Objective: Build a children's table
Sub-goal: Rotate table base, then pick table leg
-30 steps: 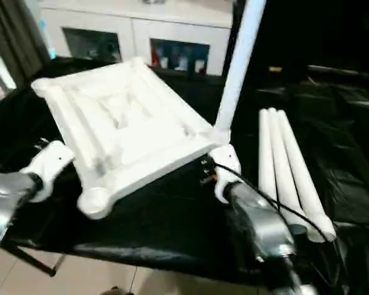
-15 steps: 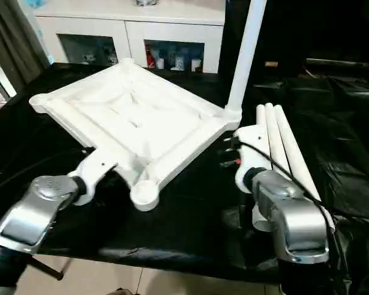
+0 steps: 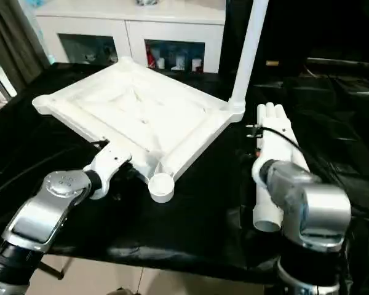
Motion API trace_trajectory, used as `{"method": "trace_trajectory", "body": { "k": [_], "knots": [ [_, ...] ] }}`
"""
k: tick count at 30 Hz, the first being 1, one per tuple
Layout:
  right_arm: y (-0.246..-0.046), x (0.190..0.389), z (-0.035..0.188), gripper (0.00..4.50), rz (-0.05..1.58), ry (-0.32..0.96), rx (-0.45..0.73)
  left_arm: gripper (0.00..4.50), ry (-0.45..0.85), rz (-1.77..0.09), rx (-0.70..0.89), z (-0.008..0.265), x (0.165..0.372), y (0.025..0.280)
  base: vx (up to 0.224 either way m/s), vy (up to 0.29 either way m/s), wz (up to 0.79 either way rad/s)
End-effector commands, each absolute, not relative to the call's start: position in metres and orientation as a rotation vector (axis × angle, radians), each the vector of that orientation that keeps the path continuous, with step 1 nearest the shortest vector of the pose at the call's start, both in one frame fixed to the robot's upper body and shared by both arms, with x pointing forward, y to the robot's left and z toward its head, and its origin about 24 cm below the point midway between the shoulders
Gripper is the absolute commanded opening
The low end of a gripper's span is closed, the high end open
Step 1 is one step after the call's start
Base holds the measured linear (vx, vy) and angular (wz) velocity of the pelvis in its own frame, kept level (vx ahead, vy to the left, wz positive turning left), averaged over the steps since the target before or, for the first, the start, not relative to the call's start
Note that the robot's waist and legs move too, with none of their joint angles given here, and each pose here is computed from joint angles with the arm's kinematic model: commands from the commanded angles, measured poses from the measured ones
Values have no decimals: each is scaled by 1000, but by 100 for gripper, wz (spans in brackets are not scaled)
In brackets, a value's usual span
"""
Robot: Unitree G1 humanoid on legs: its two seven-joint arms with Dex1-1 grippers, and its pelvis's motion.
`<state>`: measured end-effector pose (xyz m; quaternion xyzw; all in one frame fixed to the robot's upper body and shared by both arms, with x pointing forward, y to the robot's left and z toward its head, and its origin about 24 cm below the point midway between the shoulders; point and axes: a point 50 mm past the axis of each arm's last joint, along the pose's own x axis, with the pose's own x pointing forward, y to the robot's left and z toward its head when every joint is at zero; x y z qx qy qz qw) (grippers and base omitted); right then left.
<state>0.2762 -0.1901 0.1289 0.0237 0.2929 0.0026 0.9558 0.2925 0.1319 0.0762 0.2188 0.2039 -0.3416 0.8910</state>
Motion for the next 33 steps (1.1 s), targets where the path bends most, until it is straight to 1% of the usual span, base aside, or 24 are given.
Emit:
{"method": "trace_trajectory", "body": {
  "k": [1,2,4,5,7,10,13,16,21,22,26,31,33],
  "knots": [
    [-195,274,137,293,-17,605,59,127,372,-812,448,83,285,128,0,0,0],
    [-197,273,138,307,-21,615,65,127,340,-859,448,87,282,127,0,0,0],
    [-199,272,138,310,-24,633,67,127,302,-915,434,94,278,128,0,0,0],
    [-199,272,138,336,-27,637,63,127,289,-922,412,98,277,129,0,0,0],
    [-198,271,137,336,-28,641,59,127,280,-929,376,101,275,131,0,0,0],
    [-198,271,137,336,-26,642,61,127,282,-945,369,102,274,130,0,0,0],
    [-194,270,132,336,18,663,75,127,241,-953,313,112,275,124,0,0,0],
    [-195,271,132,336,27,668,64,127,232,-987,278,114,272,122,0,0,0],
    [-202,269,131,336,0,684,30,127,263,-1109,258,113,256,118,0,0,0],
    [-202,269,131,336,0,684,30,127,263,-1109,258,113,256,118,0,0,0],
    [-209,268,129,336,-20,701,9,127,268,-1202,232,118,245,112,0,0,0],
    [-218,266,123,336,-43,740,24,127,266,-1246,220,122,241,107,0,0,0],
    [-223,265,114,336,-53,782,48,127,274,-1255,227,121,240,106,0,0,0]
  ]
}}
